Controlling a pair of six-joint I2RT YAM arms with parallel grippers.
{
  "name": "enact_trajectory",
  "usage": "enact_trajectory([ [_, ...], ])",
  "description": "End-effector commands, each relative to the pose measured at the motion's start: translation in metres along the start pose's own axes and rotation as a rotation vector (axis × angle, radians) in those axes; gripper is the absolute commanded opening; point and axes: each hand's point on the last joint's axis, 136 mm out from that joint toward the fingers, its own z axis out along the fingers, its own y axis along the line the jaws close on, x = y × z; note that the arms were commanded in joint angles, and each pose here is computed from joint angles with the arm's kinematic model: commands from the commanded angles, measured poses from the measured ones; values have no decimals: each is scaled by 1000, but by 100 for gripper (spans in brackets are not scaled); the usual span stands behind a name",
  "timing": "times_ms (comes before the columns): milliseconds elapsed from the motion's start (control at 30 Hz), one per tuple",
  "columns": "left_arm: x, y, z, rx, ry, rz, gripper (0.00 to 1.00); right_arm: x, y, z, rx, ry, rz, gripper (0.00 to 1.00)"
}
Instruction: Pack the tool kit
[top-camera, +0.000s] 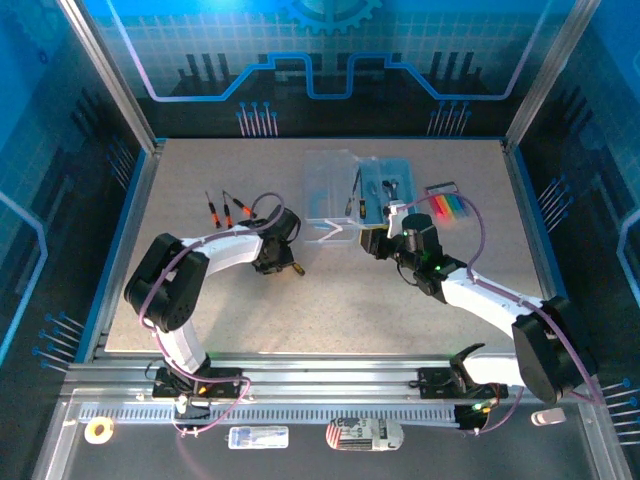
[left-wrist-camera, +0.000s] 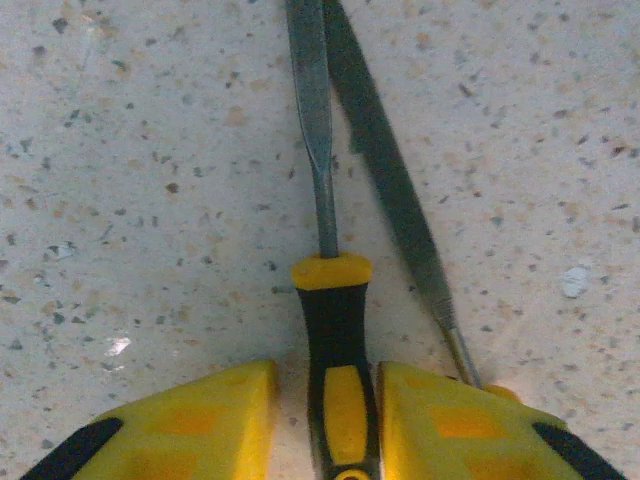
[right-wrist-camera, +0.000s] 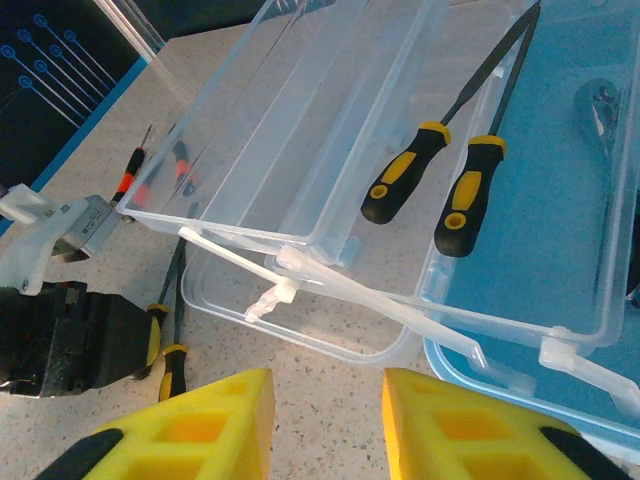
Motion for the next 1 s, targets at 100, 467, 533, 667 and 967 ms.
enact_trajectory([
  [100,5,22,2,-62,-16,-13,24,-4,5,0,-9,-23,0,35],
  [467,12,41,-6,-85,-35,46,13,-6,9,-4,-20,-30,-2,35],
  [533,13,42,-11,-79,-38,57,13,-7,9,-4,-21,-31,0,35],
  [667,16,45,-17,-71,-33,68,14,-7,9,-5,-20,-32,0,35],
  [967,15,41,-40,-6,-53,104,14,-4,15,0,-55,-11,2,37],
])
